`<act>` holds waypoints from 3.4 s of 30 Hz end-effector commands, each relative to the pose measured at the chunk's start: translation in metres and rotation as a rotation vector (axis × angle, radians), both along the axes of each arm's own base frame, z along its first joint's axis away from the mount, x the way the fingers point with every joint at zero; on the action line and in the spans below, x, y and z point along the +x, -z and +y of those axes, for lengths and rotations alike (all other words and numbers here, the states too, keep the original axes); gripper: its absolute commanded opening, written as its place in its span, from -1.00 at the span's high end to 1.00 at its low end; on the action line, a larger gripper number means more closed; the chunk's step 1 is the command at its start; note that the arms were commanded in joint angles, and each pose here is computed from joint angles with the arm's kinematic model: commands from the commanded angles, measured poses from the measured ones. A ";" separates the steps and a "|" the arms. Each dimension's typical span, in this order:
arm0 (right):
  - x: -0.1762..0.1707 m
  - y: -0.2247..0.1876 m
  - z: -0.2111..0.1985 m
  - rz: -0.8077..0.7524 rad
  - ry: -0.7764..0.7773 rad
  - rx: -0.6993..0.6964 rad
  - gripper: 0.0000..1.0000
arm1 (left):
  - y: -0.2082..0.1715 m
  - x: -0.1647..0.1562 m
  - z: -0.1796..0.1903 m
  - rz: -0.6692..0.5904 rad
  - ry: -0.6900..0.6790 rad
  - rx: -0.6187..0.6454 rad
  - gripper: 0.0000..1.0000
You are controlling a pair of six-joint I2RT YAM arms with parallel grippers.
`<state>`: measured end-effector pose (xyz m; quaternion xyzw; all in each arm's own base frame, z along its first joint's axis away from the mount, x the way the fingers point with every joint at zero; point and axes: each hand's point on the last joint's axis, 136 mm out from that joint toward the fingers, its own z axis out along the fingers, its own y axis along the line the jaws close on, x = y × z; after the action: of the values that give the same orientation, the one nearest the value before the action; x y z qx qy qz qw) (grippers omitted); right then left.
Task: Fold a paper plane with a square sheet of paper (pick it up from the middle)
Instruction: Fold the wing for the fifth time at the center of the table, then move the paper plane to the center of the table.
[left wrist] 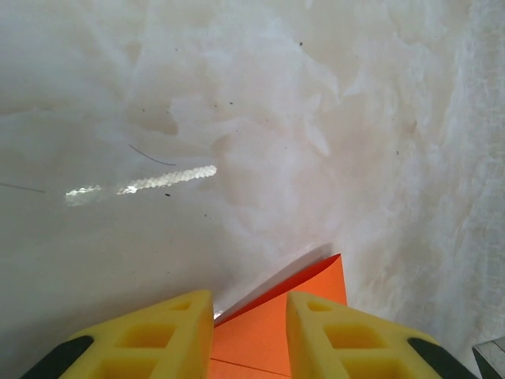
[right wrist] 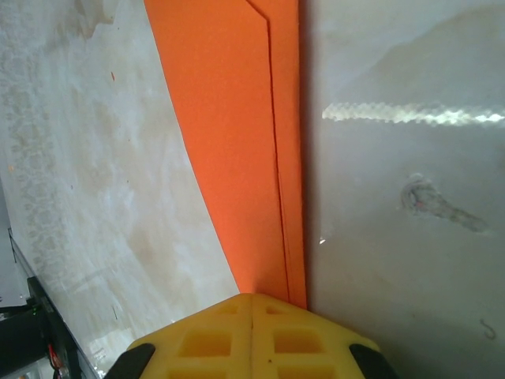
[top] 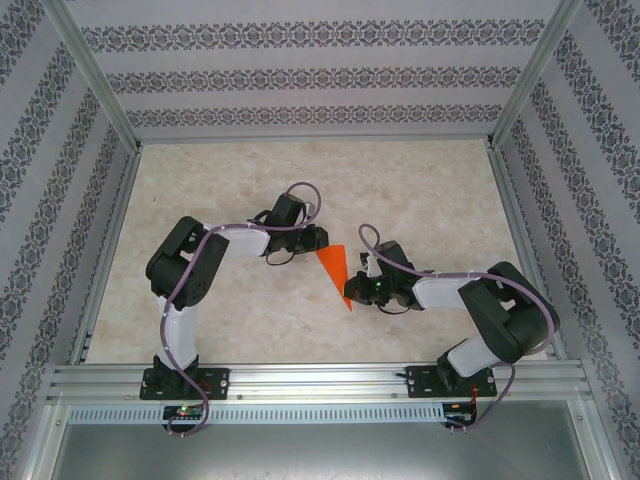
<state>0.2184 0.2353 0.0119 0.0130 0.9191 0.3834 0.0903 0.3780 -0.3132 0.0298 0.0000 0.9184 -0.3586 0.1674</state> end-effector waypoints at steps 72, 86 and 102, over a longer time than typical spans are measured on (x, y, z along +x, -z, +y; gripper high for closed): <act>0.018 -0.018 0.031 -0.169 -0.158 -0.352 0.32 | -0.010 -0.089 0.029 0.079 -0.157 0.197 0.39; 0.027 -0.044 0.015 -0.261 -0.087 -0.468 0.23 | 0.013 -0.097 0.038 0.111 -0.135 0.263 0.96; 0.019 -0.045 0.025 -0.264 -0.139 -0.391 0.20 | 0.009 -0.095 0.033 0.095 -0.105 0.253 0.96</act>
<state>0.2408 0.2536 0.0579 -0.1034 0.9592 0.1891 0.1829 0.2818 -0.2749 0.0203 -0.0565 0.9627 -0.2247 0.1398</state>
